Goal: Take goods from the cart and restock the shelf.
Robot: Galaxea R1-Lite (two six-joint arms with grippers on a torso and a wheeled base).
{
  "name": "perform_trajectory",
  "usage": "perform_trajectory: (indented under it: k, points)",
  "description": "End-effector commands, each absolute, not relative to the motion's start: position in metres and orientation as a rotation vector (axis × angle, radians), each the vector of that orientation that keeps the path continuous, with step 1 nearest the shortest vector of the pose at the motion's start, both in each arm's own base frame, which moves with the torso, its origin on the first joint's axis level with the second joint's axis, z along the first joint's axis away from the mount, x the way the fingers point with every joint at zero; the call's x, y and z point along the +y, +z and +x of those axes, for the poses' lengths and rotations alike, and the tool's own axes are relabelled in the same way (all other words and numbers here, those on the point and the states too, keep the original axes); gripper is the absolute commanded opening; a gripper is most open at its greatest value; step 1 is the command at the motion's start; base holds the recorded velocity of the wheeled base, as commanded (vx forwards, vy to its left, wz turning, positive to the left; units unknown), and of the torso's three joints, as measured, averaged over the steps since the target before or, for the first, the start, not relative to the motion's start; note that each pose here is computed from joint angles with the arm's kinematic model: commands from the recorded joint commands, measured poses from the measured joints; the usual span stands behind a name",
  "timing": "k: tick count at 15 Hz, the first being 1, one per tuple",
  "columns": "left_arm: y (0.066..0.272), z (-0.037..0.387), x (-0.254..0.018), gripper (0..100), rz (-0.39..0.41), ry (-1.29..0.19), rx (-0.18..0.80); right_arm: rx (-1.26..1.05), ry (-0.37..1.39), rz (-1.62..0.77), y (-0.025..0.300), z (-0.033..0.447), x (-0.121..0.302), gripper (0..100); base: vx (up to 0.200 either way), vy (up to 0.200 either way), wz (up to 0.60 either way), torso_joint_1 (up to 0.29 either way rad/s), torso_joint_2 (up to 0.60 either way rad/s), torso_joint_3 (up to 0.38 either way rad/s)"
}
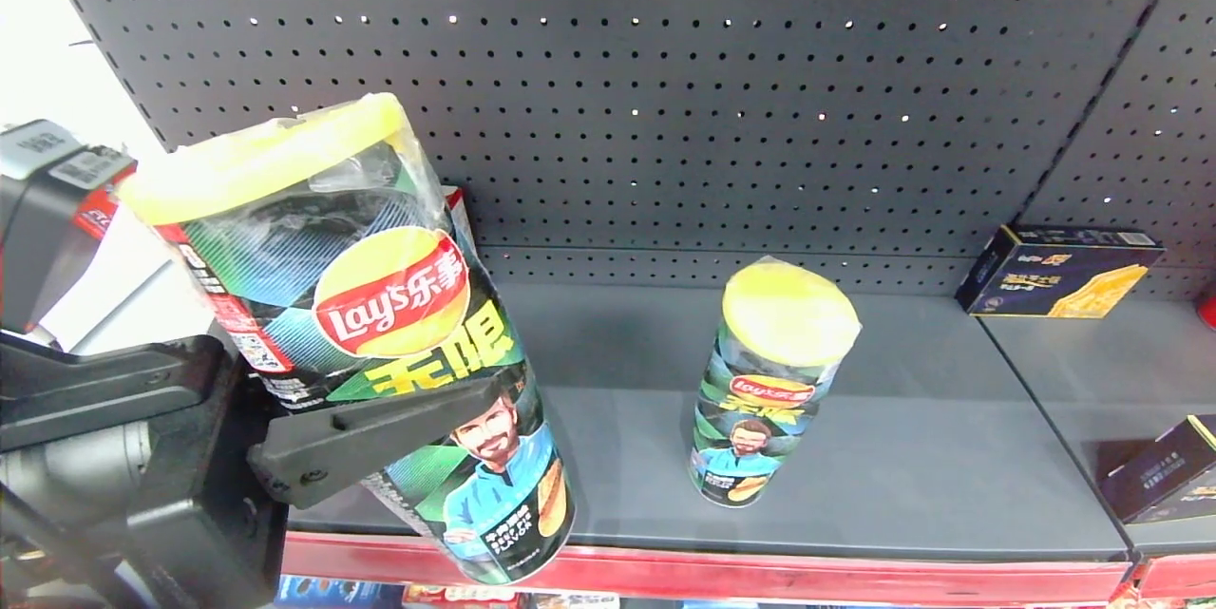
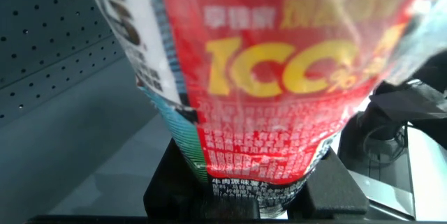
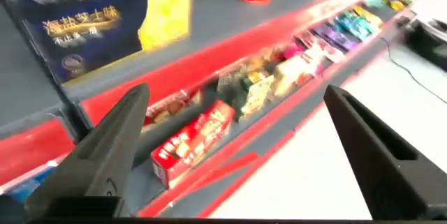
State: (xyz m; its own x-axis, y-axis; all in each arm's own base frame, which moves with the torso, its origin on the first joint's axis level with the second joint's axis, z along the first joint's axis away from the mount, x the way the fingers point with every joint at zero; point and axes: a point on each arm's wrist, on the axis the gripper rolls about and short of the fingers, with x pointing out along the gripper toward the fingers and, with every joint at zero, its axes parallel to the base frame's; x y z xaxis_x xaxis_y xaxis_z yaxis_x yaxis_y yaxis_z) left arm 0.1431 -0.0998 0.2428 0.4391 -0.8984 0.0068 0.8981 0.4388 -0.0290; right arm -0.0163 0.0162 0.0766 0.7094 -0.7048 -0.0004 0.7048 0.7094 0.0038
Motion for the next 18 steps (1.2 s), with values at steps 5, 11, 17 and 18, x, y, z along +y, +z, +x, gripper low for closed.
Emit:
perform_trajectory:
  k: [5,11,17,18]
  points:
    - [0.236,0.138,-0.097,0,-0.03,-1.12,0.029,0.075,0.012,0.001,0.077,-0.017,0.0,100,0.0,0.0,0.0,0.0,0.0,0.0]
    - [0.238,0.133,-0.094,0,-0.031,-1.123,0.015,0.012,0.003,0.005,0.076,-0.022,0.0,100,0.0,0.0,0.0,0.0,0.0,0.0]
    - [0.235,0.168,-0.112,0,-0.002,-1.101,0.066,0.014,0.003,0.005,0.076,-0.022,0.0,100,0.0,0.0,0.0,0.0,0.0,0.0]
    - [0.232,0.181,-0.112,0,0.019,-1.07,0.072,0.012,0.003,0.005,0.076,-0.022,0.0,100,0.0,0.0,0.0,0.0,0.0,0.0]
